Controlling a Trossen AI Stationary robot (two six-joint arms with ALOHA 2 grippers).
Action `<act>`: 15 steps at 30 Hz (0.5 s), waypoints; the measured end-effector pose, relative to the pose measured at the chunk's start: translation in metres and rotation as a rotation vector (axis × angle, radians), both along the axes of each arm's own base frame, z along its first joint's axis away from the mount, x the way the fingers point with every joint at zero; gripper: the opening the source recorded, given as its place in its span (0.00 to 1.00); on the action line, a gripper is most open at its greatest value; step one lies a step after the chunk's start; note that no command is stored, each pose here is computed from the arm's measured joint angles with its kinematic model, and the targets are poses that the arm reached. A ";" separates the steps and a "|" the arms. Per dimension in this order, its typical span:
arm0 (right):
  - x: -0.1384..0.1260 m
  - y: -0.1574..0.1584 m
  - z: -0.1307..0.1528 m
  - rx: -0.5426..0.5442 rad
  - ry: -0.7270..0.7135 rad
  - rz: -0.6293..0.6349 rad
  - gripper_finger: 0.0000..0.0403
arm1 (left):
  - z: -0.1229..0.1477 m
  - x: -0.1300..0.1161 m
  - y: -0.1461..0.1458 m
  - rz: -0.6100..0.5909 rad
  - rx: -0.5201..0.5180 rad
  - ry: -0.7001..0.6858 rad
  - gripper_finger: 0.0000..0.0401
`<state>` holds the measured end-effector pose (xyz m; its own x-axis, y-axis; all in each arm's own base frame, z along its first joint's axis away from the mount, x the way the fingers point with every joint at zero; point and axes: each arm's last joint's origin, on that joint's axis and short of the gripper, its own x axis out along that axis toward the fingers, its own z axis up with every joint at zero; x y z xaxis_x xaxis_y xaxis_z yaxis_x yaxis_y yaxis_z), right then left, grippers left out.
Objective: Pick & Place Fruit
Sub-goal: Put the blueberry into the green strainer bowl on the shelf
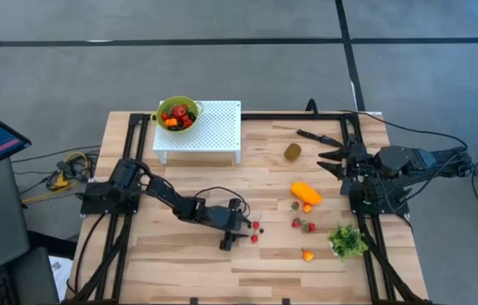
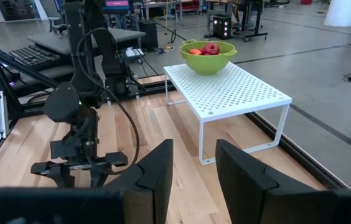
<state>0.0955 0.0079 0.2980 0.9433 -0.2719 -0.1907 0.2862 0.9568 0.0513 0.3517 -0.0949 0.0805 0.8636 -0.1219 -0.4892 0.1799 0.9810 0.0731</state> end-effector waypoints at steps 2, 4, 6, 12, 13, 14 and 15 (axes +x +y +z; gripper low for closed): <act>0.000 0.000 0.000 0.000 0.000 0.000 0.29 | 0.001 0.001 0.002 0.008 -0.005 -0.007 0.52; 0.000 0.000 0.000 0.000 0.000 0.000 0.29 | -0.002 0.001 0.003 0.023 -0.020 -0.003 0.52; 0.000 0.000 0.000 0.000 0.000 0.000 0.29 | -0.008 0.002 0.004 0.028 -0.022 0.008 0.52; 0.000 0.000 0.000 0.000 0.000 0.001 0.29 | -0.026 0.005 0.007 0.050 -0.050 -0.010 0.51; 0.000 0.000 0.000 0.000 0.000 0.000 0.29 | -0.026 0.005 0.007 0.052 -0.050 -0.011 0.50; 0.000 0.000 0.000 0.000 0.000 0.000 0.29 | -0.027 0.005 0.007 0.052 -0.048 -0.010 0.49; 0.000 0.000 0.000 0.000 0.000 0.001 0.29 | -0.027 0.005 0.007 0.052 -0.048 -0.009 0.49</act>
<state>0.0955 0.0080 0.2980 0.9434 -0.2712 -0.1907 0.2855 0.9570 0.0514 0.3565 -0.0878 0.0538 0.8738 -0.0999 -0.4759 0.1284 0.9913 0.0276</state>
